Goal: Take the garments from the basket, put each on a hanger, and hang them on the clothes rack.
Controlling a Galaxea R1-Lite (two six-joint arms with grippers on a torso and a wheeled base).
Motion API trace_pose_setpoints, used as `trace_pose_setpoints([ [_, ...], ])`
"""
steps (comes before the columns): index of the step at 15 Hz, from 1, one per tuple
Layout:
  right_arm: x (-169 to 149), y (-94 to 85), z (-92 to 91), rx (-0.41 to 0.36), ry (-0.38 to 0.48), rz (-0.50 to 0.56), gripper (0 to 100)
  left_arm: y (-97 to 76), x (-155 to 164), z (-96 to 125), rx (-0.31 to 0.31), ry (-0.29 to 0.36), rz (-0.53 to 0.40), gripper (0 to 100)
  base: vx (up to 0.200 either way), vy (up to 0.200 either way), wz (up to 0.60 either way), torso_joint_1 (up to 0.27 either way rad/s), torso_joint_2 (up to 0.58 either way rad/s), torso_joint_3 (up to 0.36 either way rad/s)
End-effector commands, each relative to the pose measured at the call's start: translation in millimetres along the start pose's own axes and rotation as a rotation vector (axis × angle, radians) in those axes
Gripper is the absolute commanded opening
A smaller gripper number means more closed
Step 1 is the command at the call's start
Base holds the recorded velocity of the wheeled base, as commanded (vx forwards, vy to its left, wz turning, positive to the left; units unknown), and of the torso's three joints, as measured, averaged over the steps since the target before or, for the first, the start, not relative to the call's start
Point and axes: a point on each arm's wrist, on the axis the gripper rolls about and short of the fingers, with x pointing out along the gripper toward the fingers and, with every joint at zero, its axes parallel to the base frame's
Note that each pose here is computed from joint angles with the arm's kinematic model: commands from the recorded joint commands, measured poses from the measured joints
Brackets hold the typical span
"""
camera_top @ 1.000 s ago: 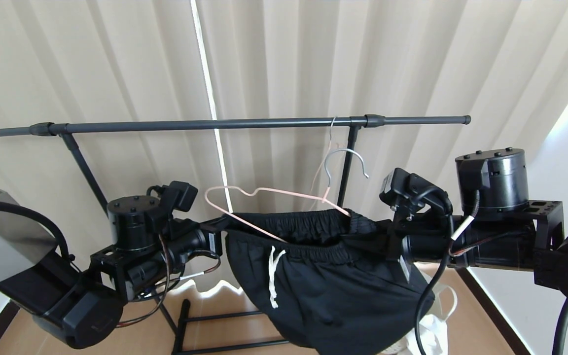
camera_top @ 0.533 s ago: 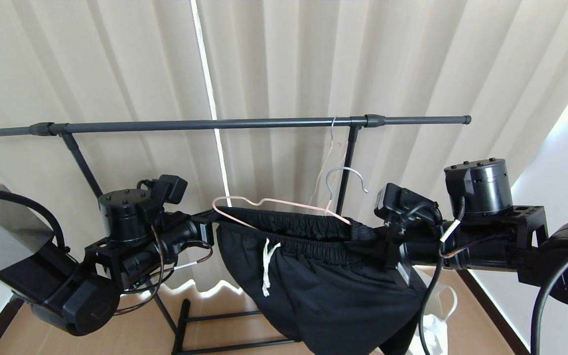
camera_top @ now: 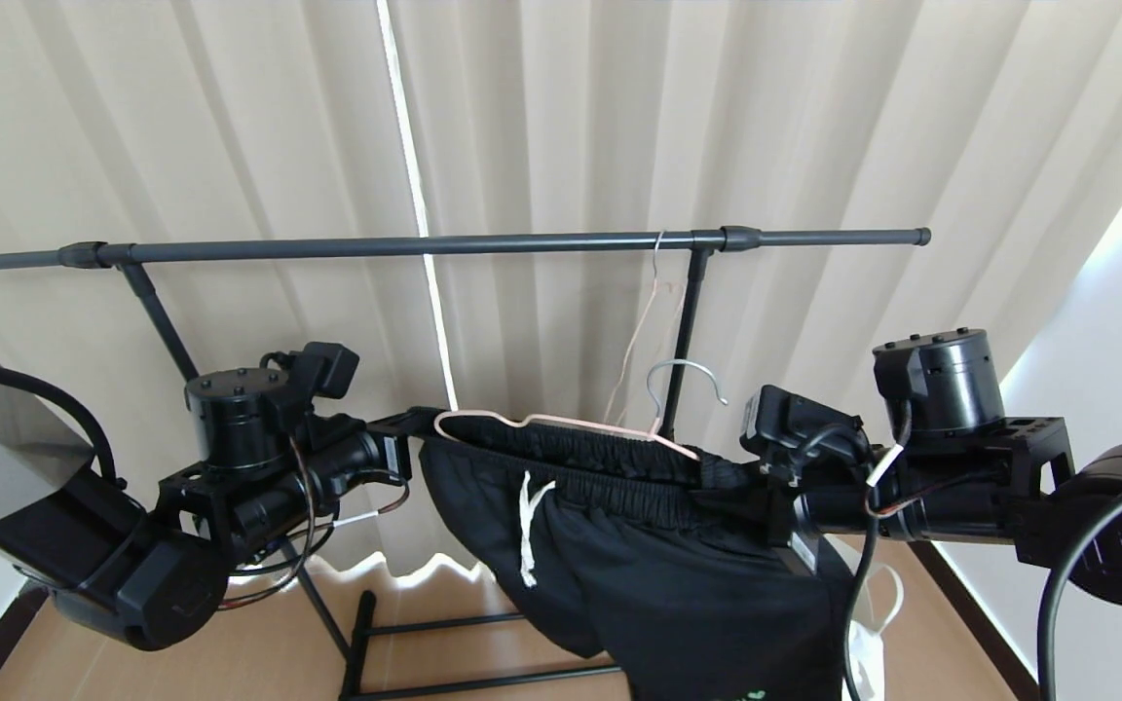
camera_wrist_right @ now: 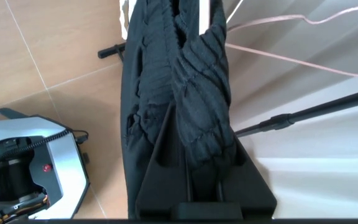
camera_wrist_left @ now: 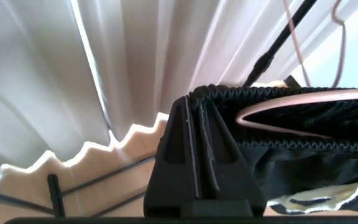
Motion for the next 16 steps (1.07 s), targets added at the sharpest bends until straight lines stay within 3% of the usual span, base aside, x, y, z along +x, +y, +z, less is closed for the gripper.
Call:
trace_pose_setpoints([
  [1, 1, 0.2, -1.1, 0.001, 0.004, 0.003, 0, 1.9, 0, 2, -0.001, -0.007, 0.007, 0, 0.000, 0.000, 0.00, 0.000, 0.00, 0.000],
  [3, 5, 0.3, -5.0, 0.001, 0.018, 0.009, 0, 2.0, -4, 9, -0.023, 0.025, 0.010, 0, 0.000, 0.000, 0.00, 0.000, 0.00, 0.000],
  [5, 7, -1.7, -8.7, -0.022, 0.051, -0.020, 0, -0.1, -9, 24, -0.105, 0.068, 0.007, 0, 0.000, 0.000, 0.00, 0.000, 0.00, 0.000],
  [11, 15, -3.1, -13.8, -0.027, 0.095, -0.045, 0, -5.8, -15, 33, -0.144, 0.103, 0.001, 0, 0.000, 0.000, 0.00, 0.000, 0.00, 0.000],
  [15, 18, -5.3, -12.1, -0.029, 0.096, -0.057, 0, -20.8, -17, 43, -0.226, 0.181, -0.020, 0, 0.000, 0.000, 0.00, 0.000, 0.00, 0.000],
  [16, 18, -5.3, -11.5, -0.030, 0.099, -0.062, 0, -32.3, -20, 48, -0.264, 0.217, -0.041, 0, 0.000, 0.000, 0.00, 0.000, 0.00, 0.000],
])
